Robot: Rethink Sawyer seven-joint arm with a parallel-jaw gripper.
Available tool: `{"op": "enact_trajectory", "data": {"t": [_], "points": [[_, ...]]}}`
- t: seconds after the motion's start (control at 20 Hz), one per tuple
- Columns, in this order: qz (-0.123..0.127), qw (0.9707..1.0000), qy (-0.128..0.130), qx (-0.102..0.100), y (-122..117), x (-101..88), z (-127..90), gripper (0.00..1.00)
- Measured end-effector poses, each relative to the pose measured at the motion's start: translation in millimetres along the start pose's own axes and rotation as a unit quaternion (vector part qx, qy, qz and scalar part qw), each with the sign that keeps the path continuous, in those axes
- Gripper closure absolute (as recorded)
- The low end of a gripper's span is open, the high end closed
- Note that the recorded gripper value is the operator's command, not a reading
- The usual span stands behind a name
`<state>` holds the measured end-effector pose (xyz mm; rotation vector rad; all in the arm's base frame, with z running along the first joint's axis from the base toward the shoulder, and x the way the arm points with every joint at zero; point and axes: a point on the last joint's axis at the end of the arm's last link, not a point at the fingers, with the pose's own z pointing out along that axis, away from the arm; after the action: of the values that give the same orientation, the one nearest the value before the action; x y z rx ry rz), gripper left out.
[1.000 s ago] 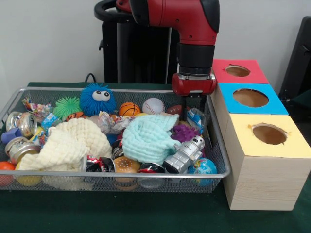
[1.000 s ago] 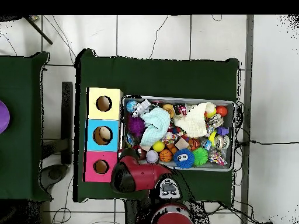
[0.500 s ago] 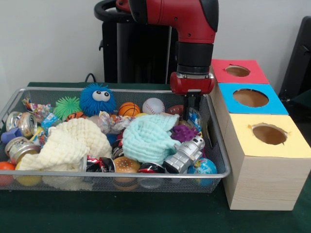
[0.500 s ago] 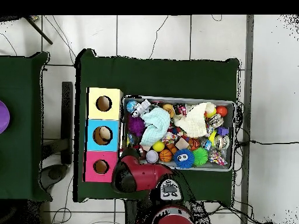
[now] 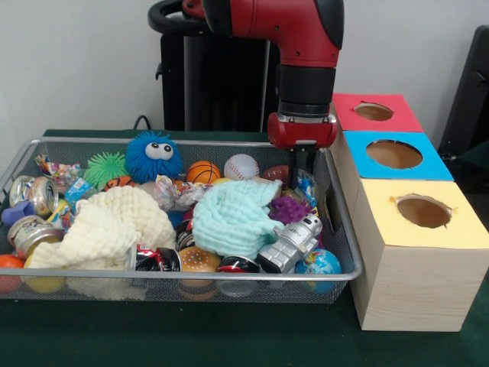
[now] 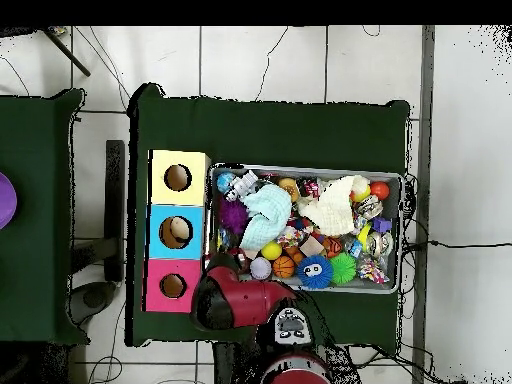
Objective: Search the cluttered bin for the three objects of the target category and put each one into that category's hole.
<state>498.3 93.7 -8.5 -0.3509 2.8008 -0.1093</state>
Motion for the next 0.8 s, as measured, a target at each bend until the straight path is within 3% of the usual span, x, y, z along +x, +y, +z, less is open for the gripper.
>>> {"op": "enact_trajectory", "data": {"t": [0.4,0.8], "points": [[0.005,0.9999,-0.015,0.004,-8,-18.1,-18,1.00],[0.009,0.9999,-0.011,-0.001,-11,-31.9,-46,1.00]]}}
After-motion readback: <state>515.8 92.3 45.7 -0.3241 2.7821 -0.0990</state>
